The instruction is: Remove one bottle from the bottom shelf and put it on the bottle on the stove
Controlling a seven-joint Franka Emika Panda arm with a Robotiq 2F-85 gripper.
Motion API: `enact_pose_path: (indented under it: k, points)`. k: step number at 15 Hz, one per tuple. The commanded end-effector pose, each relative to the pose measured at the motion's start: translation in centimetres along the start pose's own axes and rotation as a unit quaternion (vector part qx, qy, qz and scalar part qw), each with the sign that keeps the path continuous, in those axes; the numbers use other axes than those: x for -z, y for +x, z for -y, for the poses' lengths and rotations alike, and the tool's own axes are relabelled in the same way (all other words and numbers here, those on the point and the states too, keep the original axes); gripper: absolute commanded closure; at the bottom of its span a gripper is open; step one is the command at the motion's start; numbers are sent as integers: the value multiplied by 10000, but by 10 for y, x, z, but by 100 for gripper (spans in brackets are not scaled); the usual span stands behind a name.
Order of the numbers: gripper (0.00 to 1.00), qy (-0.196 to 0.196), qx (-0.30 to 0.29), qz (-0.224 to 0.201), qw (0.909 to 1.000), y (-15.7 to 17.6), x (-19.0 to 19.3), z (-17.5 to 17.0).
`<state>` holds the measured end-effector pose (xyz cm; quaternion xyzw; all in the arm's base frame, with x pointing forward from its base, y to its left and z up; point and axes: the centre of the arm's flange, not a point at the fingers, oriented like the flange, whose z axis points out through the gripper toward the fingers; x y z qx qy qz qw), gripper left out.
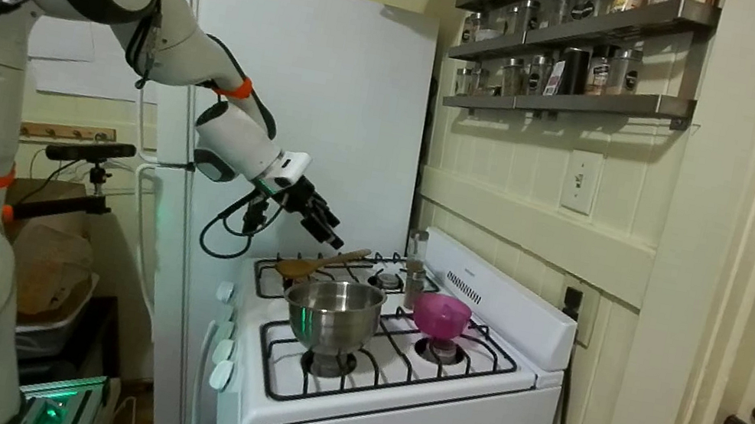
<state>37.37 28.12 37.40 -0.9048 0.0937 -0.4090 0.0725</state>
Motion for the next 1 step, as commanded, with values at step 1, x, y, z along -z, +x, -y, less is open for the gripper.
enact_pose_path:
  k: [1]
  points:
    - [0, 10, -8, 2, 10000, 0, 2, 1]
